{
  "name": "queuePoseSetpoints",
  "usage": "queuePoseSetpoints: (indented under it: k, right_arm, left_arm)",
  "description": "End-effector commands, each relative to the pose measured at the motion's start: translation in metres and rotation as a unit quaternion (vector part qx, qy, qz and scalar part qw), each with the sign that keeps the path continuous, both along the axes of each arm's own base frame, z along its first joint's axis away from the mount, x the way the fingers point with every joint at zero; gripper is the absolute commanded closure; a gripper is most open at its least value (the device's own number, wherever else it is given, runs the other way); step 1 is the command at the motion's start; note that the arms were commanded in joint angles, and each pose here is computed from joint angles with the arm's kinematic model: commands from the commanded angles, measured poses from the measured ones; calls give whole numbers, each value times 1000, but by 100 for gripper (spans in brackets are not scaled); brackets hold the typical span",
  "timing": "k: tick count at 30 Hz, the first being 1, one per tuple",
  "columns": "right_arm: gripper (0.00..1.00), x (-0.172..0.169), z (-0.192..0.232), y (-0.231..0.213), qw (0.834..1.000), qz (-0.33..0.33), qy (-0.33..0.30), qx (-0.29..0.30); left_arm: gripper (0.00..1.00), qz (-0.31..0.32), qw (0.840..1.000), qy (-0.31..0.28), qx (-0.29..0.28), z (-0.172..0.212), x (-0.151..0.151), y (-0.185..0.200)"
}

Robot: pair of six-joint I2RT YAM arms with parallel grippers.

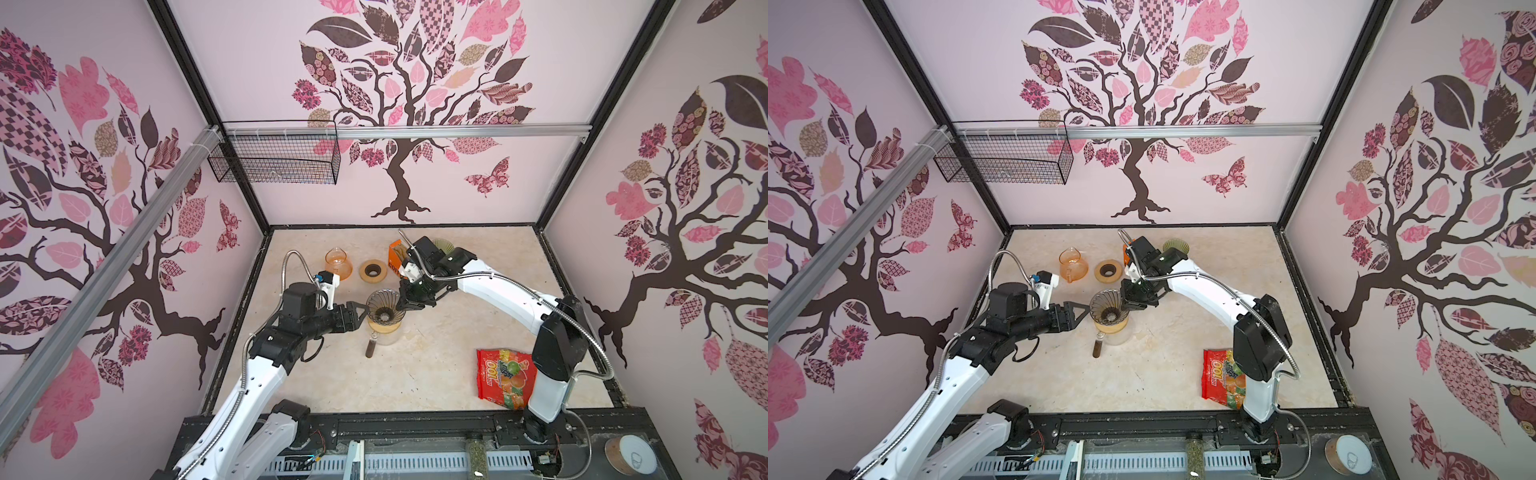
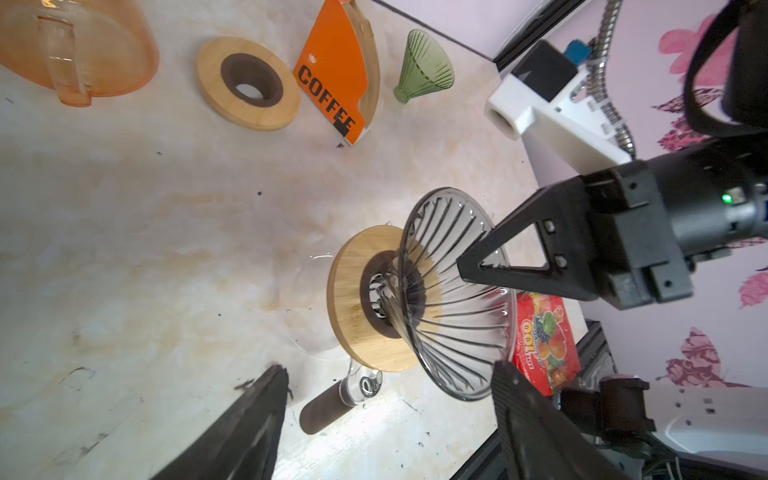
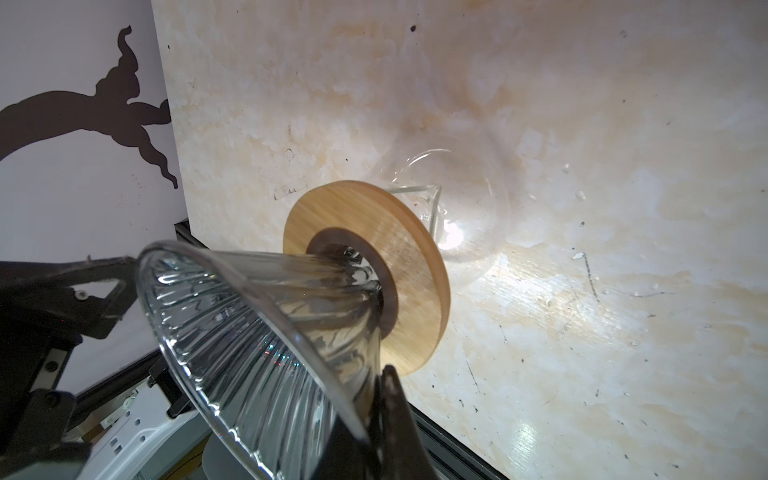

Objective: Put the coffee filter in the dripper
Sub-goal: 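Lower the ribbed dripper into the wooden stand's hole while the left gripper approaches, then grip the ribbed dripper's rim with the left gripper while the right holds it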

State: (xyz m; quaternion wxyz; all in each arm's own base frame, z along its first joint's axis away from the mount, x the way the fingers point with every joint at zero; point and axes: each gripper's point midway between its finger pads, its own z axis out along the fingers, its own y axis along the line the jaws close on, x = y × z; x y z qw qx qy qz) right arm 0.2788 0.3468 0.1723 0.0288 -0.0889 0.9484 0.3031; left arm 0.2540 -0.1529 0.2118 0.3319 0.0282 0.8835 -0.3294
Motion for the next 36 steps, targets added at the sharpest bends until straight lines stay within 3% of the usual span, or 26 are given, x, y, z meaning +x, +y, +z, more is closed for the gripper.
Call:
queuePoseSetpoints:
  k: [1,16,36]
  right_arm:
    - [98,2,-2,4,1000,14,-2,-11]
    - [98,0,-3,3,1000,19,-1,-15]
    - [98,1,-4,3,1000,21,-1,-20]
  left_arm:
    - [29,-12,1000,-4,-5,21,10,-7]
    - [55,-4,998,55,-3,5,31,-14]
    - [76,-3,996,85,1,-12,36,-14]
